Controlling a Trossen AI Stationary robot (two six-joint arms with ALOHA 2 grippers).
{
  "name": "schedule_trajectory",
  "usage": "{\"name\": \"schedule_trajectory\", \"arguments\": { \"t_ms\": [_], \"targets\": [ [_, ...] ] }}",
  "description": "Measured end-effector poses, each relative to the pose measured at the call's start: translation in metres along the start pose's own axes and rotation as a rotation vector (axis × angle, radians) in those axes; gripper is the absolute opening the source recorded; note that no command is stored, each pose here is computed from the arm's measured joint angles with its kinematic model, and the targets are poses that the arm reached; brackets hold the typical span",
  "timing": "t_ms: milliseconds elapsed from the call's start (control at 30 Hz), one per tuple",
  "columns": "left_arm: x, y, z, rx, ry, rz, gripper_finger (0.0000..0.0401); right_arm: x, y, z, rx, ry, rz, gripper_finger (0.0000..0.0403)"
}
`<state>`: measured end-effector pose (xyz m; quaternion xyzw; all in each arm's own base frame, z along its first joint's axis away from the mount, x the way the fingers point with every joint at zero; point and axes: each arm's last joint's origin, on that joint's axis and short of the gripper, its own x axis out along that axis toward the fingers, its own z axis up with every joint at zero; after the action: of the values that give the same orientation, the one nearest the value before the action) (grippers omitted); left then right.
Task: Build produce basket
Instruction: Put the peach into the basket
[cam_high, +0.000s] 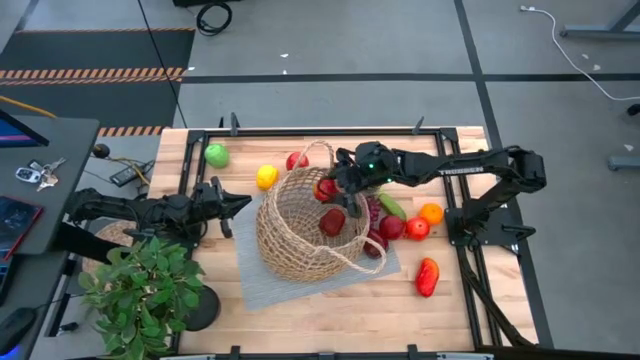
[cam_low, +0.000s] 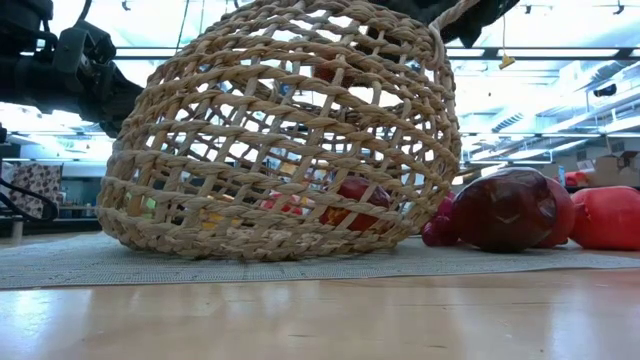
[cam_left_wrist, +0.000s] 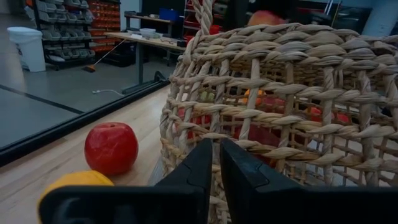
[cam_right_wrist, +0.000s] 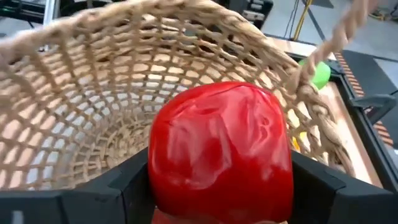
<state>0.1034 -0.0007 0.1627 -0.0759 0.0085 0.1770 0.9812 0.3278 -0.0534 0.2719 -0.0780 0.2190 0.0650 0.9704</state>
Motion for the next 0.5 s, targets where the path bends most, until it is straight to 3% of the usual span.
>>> {"name": "schedule_trajectory", "arguments": {
  "t_ms": [233, 500],
  "targets": [
    [0.000, 0.000, 0.000, 0.000, 0.000, 0.000, 0.0032, 0.017, -0.004, -0.014, 0.043, 0.080, 0.021, 0.0272],
    [0.000, 0.000, 0.000, 0.000, 0.000, 0.000, 0.0040, 0.041, -0.008, 0.005, 0.077, 0.200, 0.065, 0.0277]
  ]
}}
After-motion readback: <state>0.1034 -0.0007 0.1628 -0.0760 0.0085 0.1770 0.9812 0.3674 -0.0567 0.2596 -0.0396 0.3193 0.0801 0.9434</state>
